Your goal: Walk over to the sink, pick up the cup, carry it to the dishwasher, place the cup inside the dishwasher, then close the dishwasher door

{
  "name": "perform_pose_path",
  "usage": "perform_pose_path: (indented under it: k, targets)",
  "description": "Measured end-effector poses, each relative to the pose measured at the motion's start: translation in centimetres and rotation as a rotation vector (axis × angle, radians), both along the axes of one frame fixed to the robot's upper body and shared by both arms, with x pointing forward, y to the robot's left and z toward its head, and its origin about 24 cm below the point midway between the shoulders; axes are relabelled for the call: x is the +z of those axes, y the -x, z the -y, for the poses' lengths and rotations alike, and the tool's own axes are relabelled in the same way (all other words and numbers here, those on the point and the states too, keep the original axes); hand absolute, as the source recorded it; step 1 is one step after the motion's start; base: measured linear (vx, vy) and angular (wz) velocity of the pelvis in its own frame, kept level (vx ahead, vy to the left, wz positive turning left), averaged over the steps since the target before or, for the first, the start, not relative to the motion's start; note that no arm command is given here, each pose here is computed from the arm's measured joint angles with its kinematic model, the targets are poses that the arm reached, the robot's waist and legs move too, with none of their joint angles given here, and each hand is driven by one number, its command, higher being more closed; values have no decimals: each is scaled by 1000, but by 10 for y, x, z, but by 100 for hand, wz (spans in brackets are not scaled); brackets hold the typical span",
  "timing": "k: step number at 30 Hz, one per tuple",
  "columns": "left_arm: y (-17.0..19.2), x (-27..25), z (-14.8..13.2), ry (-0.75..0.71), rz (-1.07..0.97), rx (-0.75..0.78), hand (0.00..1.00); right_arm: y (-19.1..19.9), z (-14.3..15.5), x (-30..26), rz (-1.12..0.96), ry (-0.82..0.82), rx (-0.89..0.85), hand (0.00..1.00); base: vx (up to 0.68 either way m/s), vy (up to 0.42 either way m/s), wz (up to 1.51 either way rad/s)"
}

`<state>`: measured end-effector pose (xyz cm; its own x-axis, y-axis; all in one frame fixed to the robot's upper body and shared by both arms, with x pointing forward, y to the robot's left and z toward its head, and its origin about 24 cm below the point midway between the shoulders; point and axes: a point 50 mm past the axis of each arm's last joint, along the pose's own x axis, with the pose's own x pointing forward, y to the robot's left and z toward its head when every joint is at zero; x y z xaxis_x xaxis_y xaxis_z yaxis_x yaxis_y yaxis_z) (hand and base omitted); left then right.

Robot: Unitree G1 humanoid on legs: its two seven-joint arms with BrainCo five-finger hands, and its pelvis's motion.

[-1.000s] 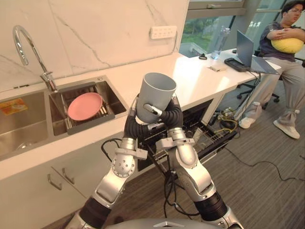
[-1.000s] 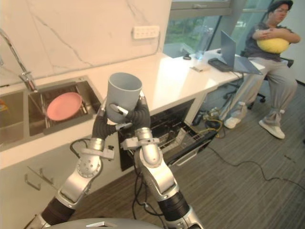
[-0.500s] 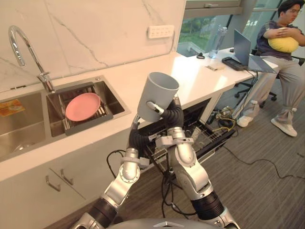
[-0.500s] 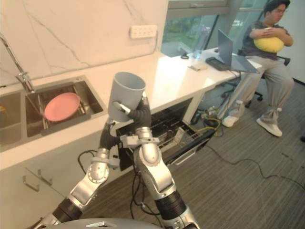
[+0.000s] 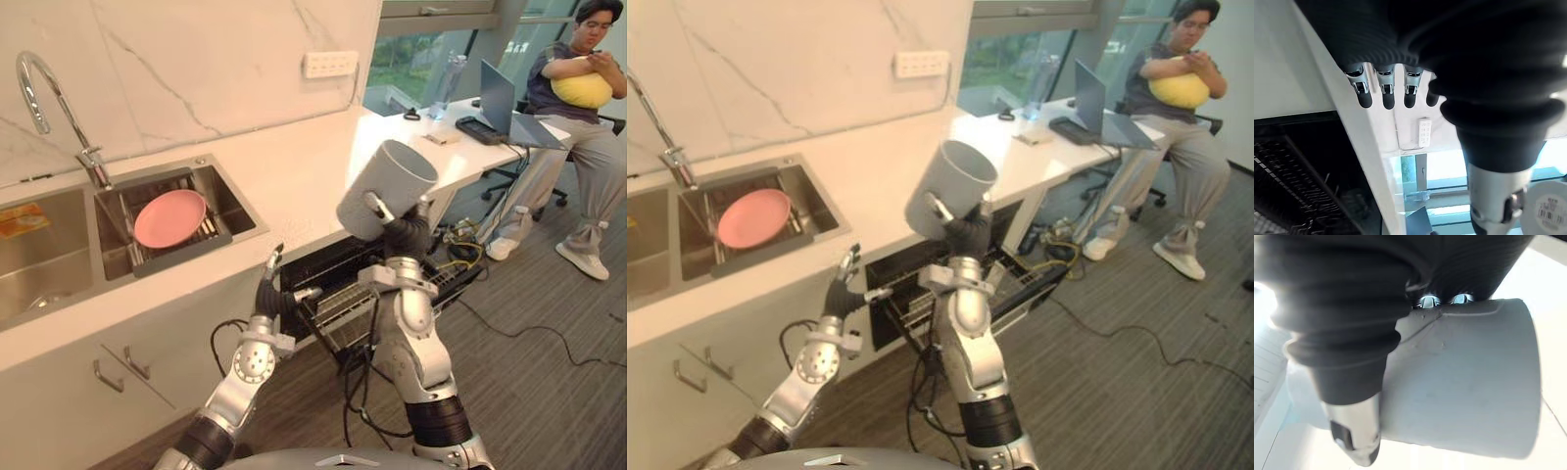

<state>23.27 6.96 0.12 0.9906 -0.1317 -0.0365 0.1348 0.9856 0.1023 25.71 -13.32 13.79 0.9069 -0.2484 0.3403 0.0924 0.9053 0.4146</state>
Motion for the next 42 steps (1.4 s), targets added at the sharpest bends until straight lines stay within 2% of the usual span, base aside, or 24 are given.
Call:
perform_pose_path:
  k: [9,17,26,31,42]
  targets:
    - [10,-25,-7,2,-134,-147,0,-3,41,-3,-10,49,-152,100,-40,11,-7]
    - [28,-75,-32,-87,-420,-195,0,-18,54,4,-16,150,-150,100,4,-1,-1]
    - [32,-97,-67,-77,-550,-43,0,-49,56,22,-45,248,-138,100,3,-2,4]
    - [39,-105,-85,63,-612,91,0,-64,58,22,-106,310,-136,100,18,-13,10]
    - [41,-108,-104,233,-649,229,0,-97,69,31,-216,414,-118,100,-6,4,7]
